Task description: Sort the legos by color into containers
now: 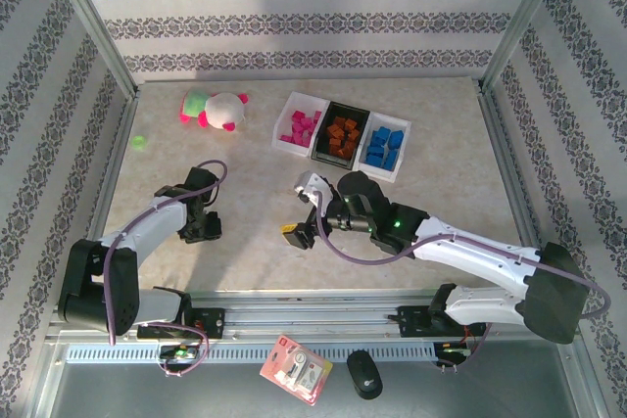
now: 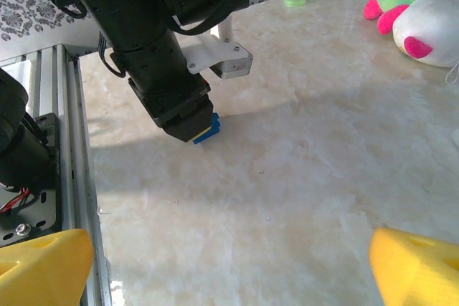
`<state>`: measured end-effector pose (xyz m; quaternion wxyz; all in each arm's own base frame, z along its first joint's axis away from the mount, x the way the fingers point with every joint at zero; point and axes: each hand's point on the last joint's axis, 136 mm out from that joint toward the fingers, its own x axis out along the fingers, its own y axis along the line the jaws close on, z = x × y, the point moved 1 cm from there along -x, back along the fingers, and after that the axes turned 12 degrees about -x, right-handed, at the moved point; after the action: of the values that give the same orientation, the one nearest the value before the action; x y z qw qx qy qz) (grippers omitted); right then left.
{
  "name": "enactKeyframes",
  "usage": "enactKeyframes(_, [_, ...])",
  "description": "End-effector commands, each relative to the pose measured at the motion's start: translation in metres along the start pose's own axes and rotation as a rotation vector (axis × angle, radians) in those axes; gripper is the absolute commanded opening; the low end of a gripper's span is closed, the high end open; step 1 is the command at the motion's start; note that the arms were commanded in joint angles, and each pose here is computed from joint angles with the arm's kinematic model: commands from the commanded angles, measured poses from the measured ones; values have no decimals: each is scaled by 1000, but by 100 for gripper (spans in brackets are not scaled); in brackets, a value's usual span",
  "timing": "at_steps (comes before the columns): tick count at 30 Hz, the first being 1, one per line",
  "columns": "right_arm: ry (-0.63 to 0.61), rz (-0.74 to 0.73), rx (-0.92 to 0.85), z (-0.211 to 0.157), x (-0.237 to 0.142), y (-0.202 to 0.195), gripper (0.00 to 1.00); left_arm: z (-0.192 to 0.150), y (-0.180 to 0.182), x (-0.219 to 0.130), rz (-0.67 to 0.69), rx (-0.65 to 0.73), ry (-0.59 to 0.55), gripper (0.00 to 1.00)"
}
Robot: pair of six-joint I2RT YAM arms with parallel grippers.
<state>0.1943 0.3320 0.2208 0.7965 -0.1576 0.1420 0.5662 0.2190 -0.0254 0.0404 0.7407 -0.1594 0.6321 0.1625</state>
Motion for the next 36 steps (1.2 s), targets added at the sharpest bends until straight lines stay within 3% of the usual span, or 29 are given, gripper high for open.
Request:
enactKeyframes(1, [-53,-10,-11,13,-7,2,98,11,-4,-9,-31,-16,-48,24])
enactKeyframes(9, [-68,-74,-26,17,-21,-7,98,33,-64,-55,-163,45,-162,24])
enactKeyframes(21, [-60,-319,3,4,-74,-48,98,50,-242,-115,-378,358,-292,24])
enactKeyframes(29, [-22,-487,47,-22,-114,-69,98,50,-360,-133,-499,523,-338,24])
enactKeyframes(36, [6,-612,133,-46,-135,-87,98,58,-429,-123,-559,579,-365,24])
